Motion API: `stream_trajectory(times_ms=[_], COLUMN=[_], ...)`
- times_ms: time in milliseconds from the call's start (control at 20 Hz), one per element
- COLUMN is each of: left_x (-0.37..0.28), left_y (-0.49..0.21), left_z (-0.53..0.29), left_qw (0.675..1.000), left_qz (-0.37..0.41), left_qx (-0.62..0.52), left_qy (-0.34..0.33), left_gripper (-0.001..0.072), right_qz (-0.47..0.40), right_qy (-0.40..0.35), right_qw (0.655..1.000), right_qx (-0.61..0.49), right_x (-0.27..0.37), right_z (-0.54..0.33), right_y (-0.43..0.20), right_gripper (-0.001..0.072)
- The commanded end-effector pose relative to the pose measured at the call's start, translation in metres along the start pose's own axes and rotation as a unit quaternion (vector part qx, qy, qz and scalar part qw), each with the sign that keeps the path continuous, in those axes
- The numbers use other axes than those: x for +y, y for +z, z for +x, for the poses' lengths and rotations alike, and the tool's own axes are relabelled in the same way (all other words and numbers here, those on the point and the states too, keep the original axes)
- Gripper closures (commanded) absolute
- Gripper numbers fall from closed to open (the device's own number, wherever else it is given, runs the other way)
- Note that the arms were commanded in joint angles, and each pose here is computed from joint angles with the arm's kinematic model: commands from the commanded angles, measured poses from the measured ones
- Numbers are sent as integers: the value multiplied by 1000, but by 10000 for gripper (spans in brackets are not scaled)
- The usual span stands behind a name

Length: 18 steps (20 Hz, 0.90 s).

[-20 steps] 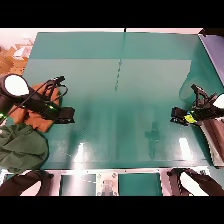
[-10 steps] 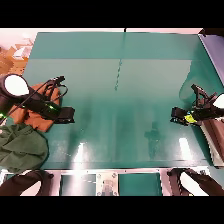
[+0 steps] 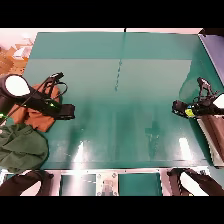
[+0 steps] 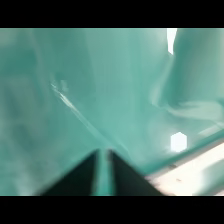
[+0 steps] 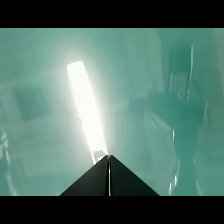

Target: Fold the shirts.

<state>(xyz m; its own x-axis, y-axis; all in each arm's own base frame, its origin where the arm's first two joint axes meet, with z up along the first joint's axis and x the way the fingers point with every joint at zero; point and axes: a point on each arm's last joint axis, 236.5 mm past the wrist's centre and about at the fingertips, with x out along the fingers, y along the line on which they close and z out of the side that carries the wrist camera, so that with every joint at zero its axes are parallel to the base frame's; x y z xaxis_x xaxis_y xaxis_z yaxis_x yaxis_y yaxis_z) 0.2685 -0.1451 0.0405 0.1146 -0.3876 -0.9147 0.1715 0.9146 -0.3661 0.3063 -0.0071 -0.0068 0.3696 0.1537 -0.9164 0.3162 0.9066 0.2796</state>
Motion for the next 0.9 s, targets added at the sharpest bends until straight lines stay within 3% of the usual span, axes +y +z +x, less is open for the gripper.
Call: stream_trajectory(times_ms=[0, 100, 150, 300, 400, 500, 750, 800, 850], left_x=[87, 145, 164, 202, 217, 227, 252, 255, 256], left_y=[27, 34, 36, 35, 39, 41, 39, 36, 32], left_z=[-17, -48, -56, -39, -17, 9, 67, 73, 71], left_qw=[980, 945, 936, 934, 937, 940, 948, 950, 950], left_qz=[48, 52, 37, 8, -5, -18, 0, -2, -6], left_qx=[-47, -57, -66, -92, -133, -154, -105, -91, -77], left_qy=[189, 317, 344, 344, 324, 303, 300, 300, 303], left_gripper=[-3, -3, -3, -3, -2, 14, 19, 300, 676], right_qz=[2, 11, 14, 20, 20, 18, 19, 19, 19], right_qy=[6, 18, 23, 34, 34, 34, 34, 34, 34], right_qw=[999, 999, 999, 997, 997, 997, 997, 997, 997], right_qx=[-32, -35, -41, -62, -61, -62, -69, -69, -69], right_x=[3, 8, 11, 15, 15, 15, 15, 15, 15], right_z=[-1, -1, -1, -2, -2, -2, -2, -2, -2], right_y=[15, 17, 19, 29, 29, 29, 32, 32, 32], right_gripper=[697, 697, 697, 695, 642, 635, 638, 639, 640])
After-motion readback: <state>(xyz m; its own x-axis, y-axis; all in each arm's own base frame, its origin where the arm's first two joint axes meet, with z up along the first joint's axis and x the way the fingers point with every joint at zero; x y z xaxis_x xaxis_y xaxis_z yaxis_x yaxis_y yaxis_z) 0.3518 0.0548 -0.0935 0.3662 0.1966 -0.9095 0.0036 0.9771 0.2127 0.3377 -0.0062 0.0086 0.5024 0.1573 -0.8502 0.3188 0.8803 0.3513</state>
